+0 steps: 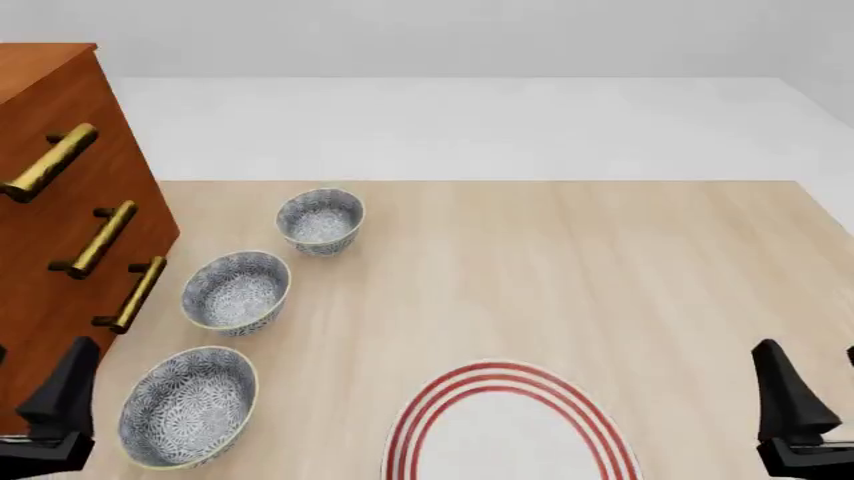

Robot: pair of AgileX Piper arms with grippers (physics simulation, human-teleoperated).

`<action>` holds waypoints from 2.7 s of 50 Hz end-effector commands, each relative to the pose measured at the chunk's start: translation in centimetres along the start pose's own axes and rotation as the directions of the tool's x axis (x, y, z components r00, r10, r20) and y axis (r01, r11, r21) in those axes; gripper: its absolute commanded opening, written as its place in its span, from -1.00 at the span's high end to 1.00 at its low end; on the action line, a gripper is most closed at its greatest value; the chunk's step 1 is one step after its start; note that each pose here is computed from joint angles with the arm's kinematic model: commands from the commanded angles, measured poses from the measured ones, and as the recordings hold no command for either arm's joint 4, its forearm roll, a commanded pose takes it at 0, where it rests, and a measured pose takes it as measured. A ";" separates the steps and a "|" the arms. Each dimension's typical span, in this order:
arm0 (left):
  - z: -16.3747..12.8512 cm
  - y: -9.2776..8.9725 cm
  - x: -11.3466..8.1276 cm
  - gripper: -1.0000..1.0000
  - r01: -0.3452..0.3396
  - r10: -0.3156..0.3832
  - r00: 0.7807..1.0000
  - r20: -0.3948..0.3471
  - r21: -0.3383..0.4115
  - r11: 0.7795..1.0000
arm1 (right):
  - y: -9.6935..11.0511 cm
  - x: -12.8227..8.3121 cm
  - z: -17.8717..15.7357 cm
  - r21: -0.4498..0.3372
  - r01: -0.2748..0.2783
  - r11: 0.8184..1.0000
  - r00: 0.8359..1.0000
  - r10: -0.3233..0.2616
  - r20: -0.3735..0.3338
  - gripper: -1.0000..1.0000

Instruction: Pick up the bowl and put it in the middle on the plate.

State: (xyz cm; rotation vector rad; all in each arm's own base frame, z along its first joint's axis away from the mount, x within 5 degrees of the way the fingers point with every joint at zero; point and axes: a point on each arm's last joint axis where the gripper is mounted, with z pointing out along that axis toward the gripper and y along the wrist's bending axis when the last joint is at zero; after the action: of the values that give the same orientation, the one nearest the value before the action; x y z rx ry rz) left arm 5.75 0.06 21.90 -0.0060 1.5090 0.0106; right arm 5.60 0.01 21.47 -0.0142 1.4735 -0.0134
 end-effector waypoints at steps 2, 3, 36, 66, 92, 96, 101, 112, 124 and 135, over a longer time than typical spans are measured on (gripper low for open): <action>-0.1 -0.1 0.3 -1.00 0.009 -0.009 1.000 0.023 0.012 1.000 | 0.0 -0.3 0.0 0.000 0.023 1.000 1.000 -0.023 0.014 -1.00; -0.1 -0.1 0.3 -1.00 -0.014 0.014 1.000 0.023 0.014 1.000 | 0.0 -0.4 0.0 -0.001 0.030 1.000 0.999 -0.030 0.018 -1.00; 0.4 -0.9 -4.5 -1.00 0.046 -0.040 0.998 -0.045 0.153 0.987 | 0.0 -0.3 0.0 -0.002 0.031 1.000 0.999 -0.031 0.018 -1.00; 5.4 -3.7 -8.9 -1.00 -0.007 0.072 0.981 -0.181 0.338 0.941 | 0.0 -0.3 0.0 -0.003 0.036 0.999 0.999 -0.035 0.021 -1.00; 10.8 -6.3 -4.3 -1.00 -0.098 0.238 0.921 -0.309 0.409 0.908 | 0.0 -0.3 0.0 -0.005 0.047 0.999 0.999 -0.046 0.027 -1.00; 11.4 -6.8 -3.7 -1.00 -0.139 0.295 0.903 -0.313 0.437 0.889 | 0.0 -0.2 0.0 -0.004 0.031 1.000 0.999 -0.031 0.018 -1.00; 12.3 -7.2 -3.6 -1.00 -0.111 0.287 0.887 -0.361 0.435 0.893 | 0.0 -0.3 0.0 -0.005 0.045 0.999 0.999 -0.044 0.026 -1.00; 13.8 -9.3 -3.7 -1.00 -0.148 0.406 0.818 -0.408 0.533 0.833 | 0.0 -0.3 0.0 -0.004 0.032 0.999 0.999 -0.032 0.019 -1.00; 15.0 -9.9 -3.6 -1.00 -0.145 0.447 0.764 -0.465 0.552 0.821 | 0.0 -0.4 0.0 -0.006 0.045 0.999 0.999 -0.045 0.026 -1.00; 16.4 -9.5 -2.3 -1.00 -0.140 0.456 0.716 -0.528 0.532 0.835 | 0.0 -0.3 0.0 -0.005 0.040 0.999 0.999 -0.039 0.023 -1.00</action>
State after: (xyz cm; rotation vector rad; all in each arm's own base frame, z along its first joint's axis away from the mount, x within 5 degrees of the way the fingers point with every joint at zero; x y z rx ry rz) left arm 20.84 -9.40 25.83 0.7038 2.0984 -0.1111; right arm 5.56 0.05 21.78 -0.0483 1.4501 -0.0412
